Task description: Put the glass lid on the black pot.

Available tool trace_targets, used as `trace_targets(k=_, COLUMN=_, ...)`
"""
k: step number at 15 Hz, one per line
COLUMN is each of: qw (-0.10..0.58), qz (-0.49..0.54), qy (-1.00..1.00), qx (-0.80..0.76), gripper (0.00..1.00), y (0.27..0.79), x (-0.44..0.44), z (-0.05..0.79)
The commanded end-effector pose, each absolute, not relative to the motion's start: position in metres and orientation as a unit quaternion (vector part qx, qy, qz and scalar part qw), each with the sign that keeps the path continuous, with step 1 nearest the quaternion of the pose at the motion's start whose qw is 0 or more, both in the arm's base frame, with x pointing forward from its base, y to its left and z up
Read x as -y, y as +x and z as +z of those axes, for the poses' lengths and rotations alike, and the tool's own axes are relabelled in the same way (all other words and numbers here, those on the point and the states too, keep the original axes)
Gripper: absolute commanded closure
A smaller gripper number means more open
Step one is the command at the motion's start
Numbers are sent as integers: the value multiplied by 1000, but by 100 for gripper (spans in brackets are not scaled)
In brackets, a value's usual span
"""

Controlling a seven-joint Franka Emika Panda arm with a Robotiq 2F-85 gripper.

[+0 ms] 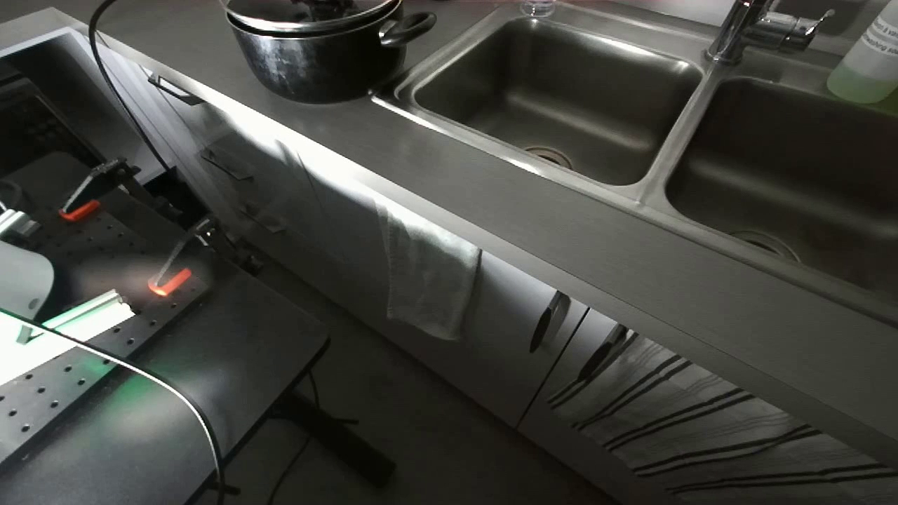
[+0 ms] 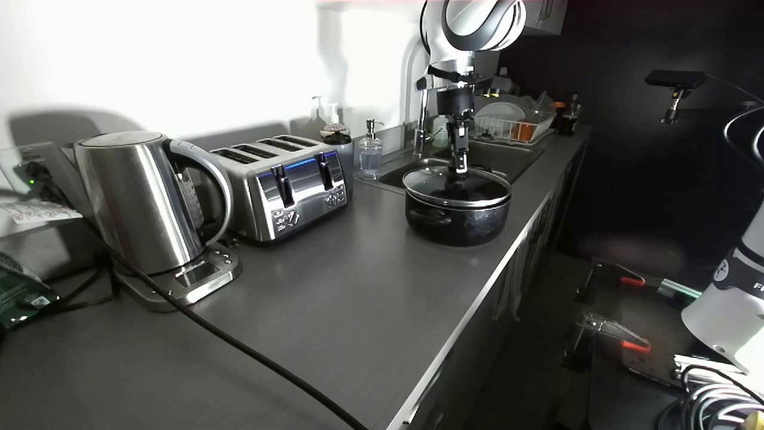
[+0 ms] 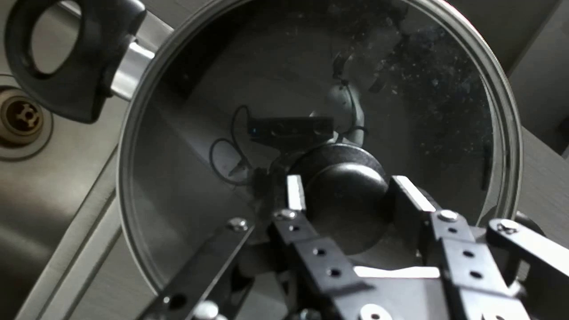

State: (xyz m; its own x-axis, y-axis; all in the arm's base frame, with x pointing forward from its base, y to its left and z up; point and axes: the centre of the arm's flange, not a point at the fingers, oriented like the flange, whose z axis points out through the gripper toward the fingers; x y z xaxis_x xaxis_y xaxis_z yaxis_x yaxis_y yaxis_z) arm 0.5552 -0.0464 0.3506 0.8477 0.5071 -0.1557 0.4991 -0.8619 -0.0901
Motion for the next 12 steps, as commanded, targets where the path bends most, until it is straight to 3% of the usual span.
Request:
trace_targets(k=1, qw=31, qz=79, qy=-966, qx=245, gripper=75, y=546, x=50, z=364)
trace_targets(k=12, qw=27, qz=85, qy=-967, qx=239, gripper=75, y=552, x=48, z=357)
